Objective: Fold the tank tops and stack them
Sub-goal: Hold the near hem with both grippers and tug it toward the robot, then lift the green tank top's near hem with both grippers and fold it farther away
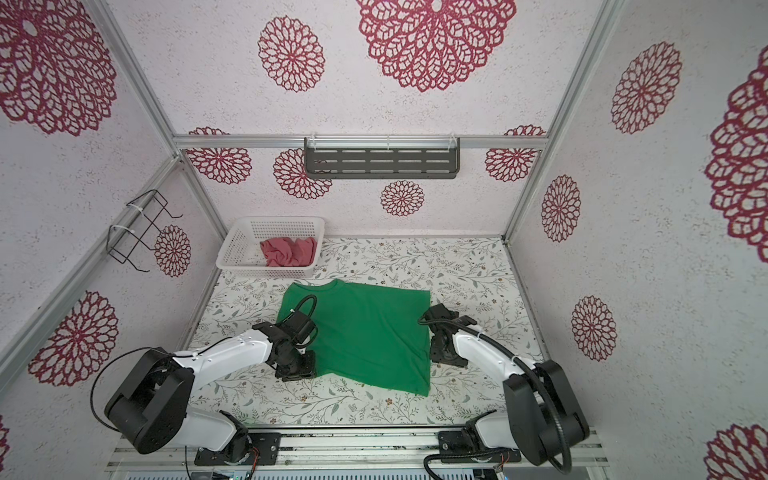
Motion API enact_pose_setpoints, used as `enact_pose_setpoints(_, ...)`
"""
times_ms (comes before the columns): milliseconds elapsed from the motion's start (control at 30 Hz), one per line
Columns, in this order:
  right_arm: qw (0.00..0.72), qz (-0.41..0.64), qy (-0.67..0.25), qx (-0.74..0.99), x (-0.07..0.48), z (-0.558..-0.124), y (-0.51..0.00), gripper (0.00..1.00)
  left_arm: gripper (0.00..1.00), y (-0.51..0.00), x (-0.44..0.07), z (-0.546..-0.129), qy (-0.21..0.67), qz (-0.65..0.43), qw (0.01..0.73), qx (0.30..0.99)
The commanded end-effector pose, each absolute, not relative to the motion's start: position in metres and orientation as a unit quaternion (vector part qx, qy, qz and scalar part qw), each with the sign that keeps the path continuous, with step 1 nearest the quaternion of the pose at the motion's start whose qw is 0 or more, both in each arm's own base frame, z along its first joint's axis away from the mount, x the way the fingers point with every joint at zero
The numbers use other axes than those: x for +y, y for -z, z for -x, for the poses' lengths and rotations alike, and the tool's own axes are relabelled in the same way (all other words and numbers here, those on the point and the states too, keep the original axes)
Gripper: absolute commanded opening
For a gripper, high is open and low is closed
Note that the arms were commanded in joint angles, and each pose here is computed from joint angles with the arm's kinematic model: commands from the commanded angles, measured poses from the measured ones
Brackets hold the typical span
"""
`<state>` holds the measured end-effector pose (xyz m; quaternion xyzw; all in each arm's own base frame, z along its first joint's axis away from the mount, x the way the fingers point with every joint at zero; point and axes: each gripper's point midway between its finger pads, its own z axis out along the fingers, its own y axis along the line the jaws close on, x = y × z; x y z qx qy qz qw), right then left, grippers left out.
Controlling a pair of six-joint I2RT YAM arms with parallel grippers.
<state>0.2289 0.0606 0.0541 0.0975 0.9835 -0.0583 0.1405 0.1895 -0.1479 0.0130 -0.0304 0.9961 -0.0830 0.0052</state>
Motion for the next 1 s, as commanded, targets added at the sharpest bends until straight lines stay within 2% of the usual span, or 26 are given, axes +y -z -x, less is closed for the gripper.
enact_pose_setpoints(0, 0.146, -0.095, 0.045, 0.984, 0.060, -0.218, -0.079, 0.52, 0.49, -0.020, -0.146, -0.194, 0.083, 0.035, 0.018, 0.996)
enact_pose_setpoints(167, 0.109, -0.101, -0.069, 0.986, 0.101, -0.177, -0.078, 0.52, 0.54, -0.046, -0.147, -0.191, 0.099, 0.039, 0.039, 0.994)
enact_pose_setpoints(367, 0.064, -0.121, -0.148, 0.979, 0.129, -0.137, -0.064, 0.43, 0.54, -0.052, -0.156, -0.190, 0.141, 0.074, 0.052, 0.986)
enact_pose_setpoints(533, 0.051, -0.120, -0.161, 0.978, 0.137, -0.124, -0.053, 0.38, 0.54, -0.044, -0.176, -0.191, 0.190, 0.116, 0.067, 0.973)
enact_pose_setpoints(967, 0.040, -0.121, -0.151, 0.980, 0.141, -0.118, -0.025, 0.39, 0.56, -0.017, -0.173, -0.190, 0.180, 0.158, 0.064, 0.969)
